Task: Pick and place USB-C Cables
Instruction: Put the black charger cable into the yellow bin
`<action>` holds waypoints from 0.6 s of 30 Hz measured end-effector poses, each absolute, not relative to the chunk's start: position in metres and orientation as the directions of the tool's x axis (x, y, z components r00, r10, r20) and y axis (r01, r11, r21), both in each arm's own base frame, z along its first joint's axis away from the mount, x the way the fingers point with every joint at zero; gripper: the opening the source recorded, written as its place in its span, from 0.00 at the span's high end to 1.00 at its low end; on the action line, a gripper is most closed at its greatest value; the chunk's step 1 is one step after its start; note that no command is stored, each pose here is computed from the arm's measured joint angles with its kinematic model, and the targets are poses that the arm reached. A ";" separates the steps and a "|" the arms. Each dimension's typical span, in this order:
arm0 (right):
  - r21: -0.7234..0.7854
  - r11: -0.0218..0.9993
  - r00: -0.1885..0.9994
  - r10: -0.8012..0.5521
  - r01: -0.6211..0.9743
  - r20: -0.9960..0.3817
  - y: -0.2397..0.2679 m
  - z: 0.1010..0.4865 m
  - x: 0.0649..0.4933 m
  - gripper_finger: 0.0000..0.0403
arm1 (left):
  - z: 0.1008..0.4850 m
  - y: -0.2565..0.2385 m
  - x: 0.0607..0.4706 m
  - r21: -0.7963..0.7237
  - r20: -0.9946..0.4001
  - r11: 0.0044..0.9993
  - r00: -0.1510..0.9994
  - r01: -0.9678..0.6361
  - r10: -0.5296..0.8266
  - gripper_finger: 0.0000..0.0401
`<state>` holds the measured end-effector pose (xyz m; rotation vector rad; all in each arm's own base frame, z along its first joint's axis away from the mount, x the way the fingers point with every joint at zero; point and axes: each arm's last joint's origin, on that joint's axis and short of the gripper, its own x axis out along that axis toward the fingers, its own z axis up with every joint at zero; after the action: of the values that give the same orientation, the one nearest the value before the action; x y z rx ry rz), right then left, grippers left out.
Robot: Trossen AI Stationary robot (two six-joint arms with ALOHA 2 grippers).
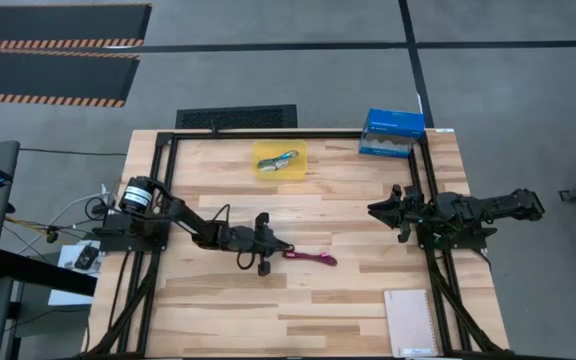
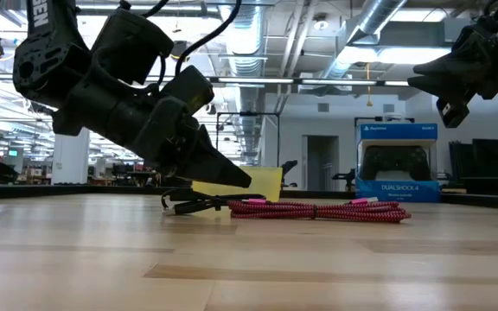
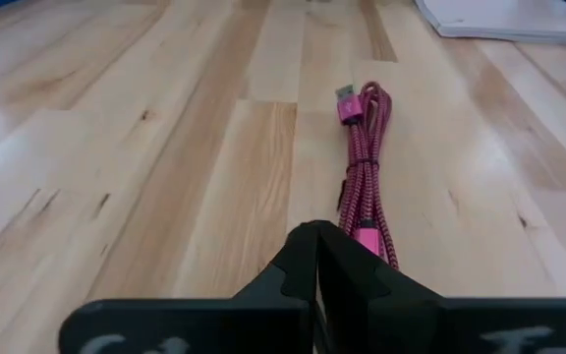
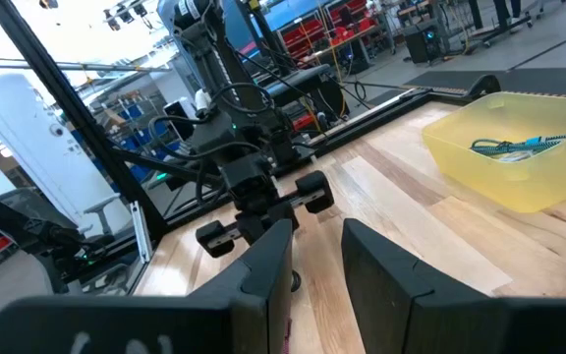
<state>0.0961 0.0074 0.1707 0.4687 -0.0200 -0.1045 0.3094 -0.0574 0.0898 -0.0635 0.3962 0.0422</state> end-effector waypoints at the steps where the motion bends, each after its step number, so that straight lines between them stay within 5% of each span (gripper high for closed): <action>1: 0.452 0.887 0.994 -0.105 0.096 -0.005 0.007 0.171 0.096 0.71 | 0.090 -0.058 0.310 -0.055 -0.384 0.997 0.923 -0.052 0.027 1.00; 8: 0.452 0.887 0.994 -0.105 0.096 -0.005 0.007 0.171 0.096 0.71 | 0.089 -0.059 0.309 -0.067 -0.394 0.998 0.918 0.010 -0.036 0.97; 14: 0.452 0.887 0.994 -0.105 0.096 -0.005 0.007 0.171 0.096 0.71 | 0.087 -0.061 0.308 -0.065 -0.414 0.998 0.909 0.017 -0.043 0.79; 18: 0.452 0.887 0.994 -0.105 0.096 -0.004 0.007 0.171 0.096 0.71 | 0.081 -0.058 0.305 -0.024 -0.473 0.995 0.879 -0.092 0.069 0.65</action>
<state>0.0961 0.0074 0.1708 0.4688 -0.0204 -0.1044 0.3047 -0.0580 0.0811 -0.0466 0.4909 0.0839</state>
